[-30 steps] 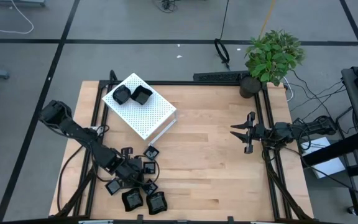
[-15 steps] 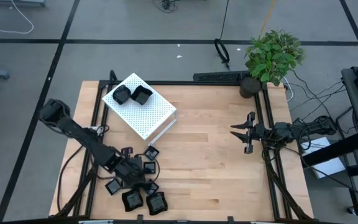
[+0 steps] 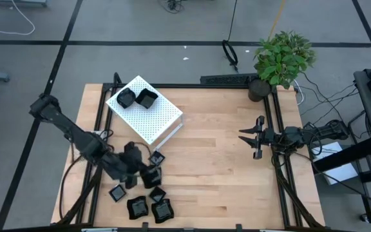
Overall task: Pick & Place Mini shaped plates
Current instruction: Stack the black distorted square plate on top of the black distorted square plate on the shelf
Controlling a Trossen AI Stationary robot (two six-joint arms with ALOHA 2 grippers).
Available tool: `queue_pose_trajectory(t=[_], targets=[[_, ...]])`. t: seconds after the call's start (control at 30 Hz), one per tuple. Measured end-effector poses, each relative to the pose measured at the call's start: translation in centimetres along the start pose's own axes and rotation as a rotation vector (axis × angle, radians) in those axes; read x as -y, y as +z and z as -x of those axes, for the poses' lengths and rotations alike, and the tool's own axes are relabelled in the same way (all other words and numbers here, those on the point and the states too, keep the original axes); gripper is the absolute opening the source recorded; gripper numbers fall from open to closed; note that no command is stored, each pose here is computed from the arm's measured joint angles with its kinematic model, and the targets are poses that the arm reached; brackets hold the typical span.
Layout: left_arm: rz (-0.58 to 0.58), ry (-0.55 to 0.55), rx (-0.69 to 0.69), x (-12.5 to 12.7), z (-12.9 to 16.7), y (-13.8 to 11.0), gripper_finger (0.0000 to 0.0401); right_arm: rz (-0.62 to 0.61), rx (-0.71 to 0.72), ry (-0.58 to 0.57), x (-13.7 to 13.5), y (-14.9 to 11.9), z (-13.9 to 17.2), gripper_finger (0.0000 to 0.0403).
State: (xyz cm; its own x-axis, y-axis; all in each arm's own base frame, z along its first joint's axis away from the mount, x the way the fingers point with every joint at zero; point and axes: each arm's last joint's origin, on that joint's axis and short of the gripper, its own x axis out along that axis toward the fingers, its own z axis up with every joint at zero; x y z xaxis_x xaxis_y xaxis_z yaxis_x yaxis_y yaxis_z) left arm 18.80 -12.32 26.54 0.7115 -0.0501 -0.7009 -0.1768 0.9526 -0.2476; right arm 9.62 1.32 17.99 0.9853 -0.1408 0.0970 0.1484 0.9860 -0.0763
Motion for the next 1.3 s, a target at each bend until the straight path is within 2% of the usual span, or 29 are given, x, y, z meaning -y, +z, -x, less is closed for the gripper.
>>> queue_pose_trajectory(t=[0.23, 0.6, 0.8, 0.97, 1.13, 1.3], targets=[[0.192, -0.062, 0.361, -1.4, 3.9, 3.9, 0.0007, 0.000, 0.000, 0.000, 0.0, 0.0, 0.0, 0.0102], [0.399, 0.094, 0.564, -7.6, 7.4, 7.7, 0.0004, 0.000, 0.000, 0.000, 0.0, 0.0, 0.0, 0.0102], [0.482, 0.127, 0.568, -10.4, 12.4, 11.8, 0.0004, 0.000, 0.000, 0.000, 0.0, 0.0, 0.0, 0.0102], [0.573, 0.325, 0.497, -12.4, 15.2, 13.3, 0.0003, 0.000, 0.000, 0.000, 0.0, 0.0, 0.0, 0.0102], [0.641, 0.476, 0.372, -14.6, 13.9, 13.5, 0.0003, 0.000, 0.000, 0.000, 0.0, 0.0, 0.0, 0.0102], [0.627, 0.580, 0.249, -16.6, 11.5, 13.8, 0.0004, 0.000, 0.000, 0.000, 0.0, 0.0, 0.0, 0.0102]])
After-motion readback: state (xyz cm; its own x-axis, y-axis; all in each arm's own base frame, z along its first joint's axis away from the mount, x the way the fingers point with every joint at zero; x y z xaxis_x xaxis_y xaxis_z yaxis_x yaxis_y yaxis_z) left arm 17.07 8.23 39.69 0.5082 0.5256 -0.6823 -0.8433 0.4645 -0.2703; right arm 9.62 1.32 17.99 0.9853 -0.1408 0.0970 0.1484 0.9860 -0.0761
